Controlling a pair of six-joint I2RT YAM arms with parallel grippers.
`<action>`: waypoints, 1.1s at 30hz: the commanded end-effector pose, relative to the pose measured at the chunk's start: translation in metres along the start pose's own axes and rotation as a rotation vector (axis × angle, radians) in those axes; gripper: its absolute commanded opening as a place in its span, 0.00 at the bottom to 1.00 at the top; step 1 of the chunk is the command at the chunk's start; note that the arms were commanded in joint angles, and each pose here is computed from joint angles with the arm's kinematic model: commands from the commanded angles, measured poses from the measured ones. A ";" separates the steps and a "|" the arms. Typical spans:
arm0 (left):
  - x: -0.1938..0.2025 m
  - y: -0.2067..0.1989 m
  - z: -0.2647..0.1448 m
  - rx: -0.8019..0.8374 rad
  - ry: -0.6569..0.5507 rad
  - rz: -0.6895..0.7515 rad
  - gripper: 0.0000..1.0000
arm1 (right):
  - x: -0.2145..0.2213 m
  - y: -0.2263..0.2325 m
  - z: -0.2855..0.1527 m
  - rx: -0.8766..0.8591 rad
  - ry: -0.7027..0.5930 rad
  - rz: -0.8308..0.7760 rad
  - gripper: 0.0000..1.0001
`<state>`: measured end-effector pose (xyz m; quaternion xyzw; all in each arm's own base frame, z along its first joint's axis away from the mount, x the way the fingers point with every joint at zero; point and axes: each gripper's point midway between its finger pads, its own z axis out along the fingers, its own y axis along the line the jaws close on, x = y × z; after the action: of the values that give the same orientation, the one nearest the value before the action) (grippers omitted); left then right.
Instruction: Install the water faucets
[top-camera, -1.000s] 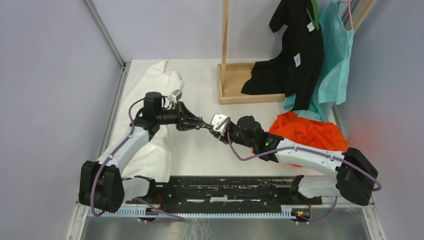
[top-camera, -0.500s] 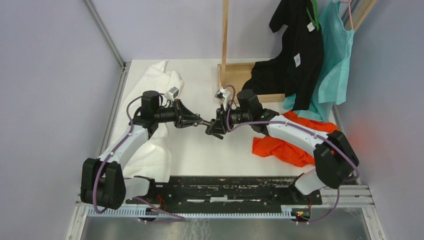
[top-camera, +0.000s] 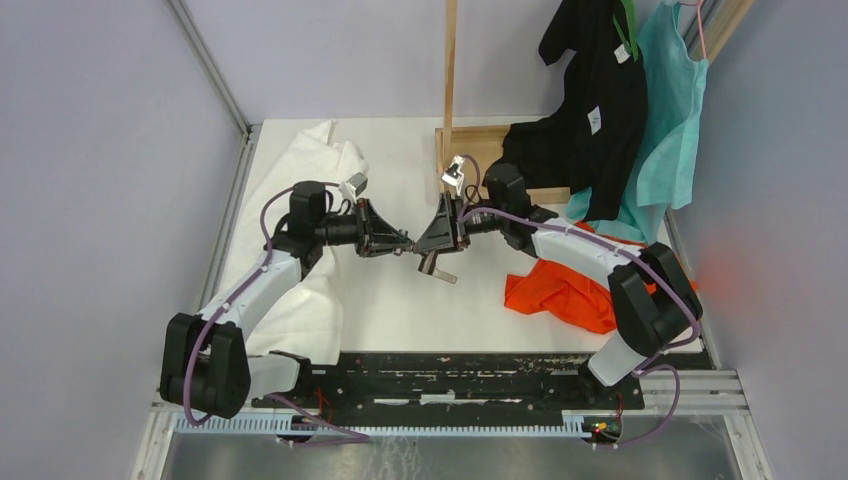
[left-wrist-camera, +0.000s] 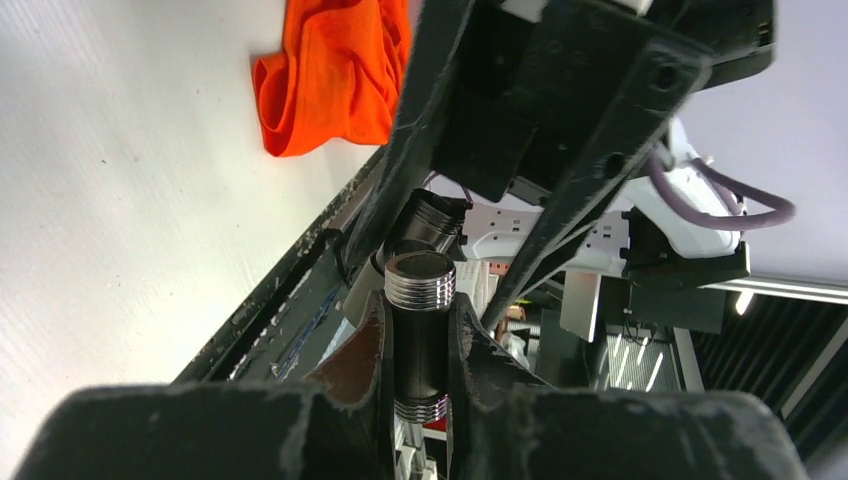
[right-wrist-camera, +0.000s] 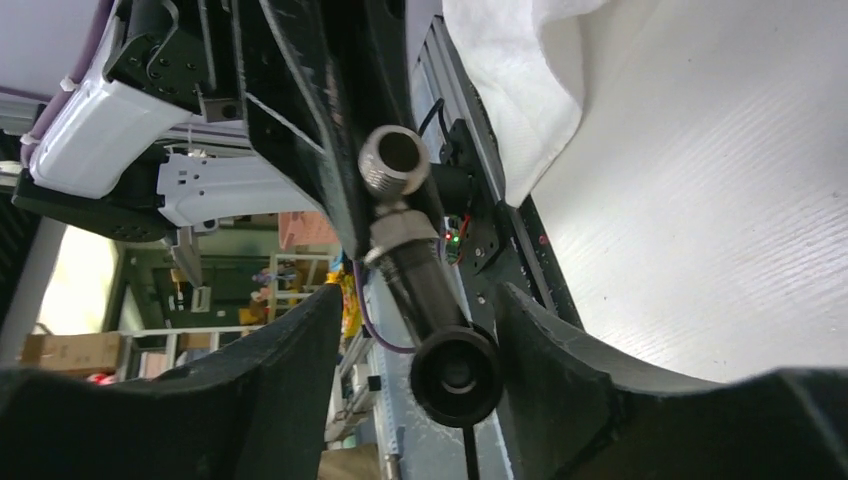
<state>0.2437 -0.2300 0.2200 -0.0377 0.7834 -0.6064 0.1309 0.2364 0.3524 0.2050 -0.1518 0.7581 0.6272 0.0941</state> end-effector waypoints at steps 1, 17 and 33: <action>0.001 -0.022 -0.001 0.065 0.030 0.067 0.03 | -0.010 0.028 -0.019 0.055 -0.022 -0.194 0.66; -0.009 -0.032 0.000 0.063 0.002 0.063 0.03 | -0.039 -0.002 -0.102 0.621 -0.281 -0.432 1.00; -0.016 -0.036 0.002 0.079 -0.010 0.071 0.03 | -0.026 0.047 -0.052 -0.055 -0.380 -0.448 0.98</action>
<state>0.2483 -0.2344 0.2210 -0.0358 0.7839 -0.6065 0.1281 0.2504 0.2938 0.2244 -0.1636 0.7403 0.5492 0.3514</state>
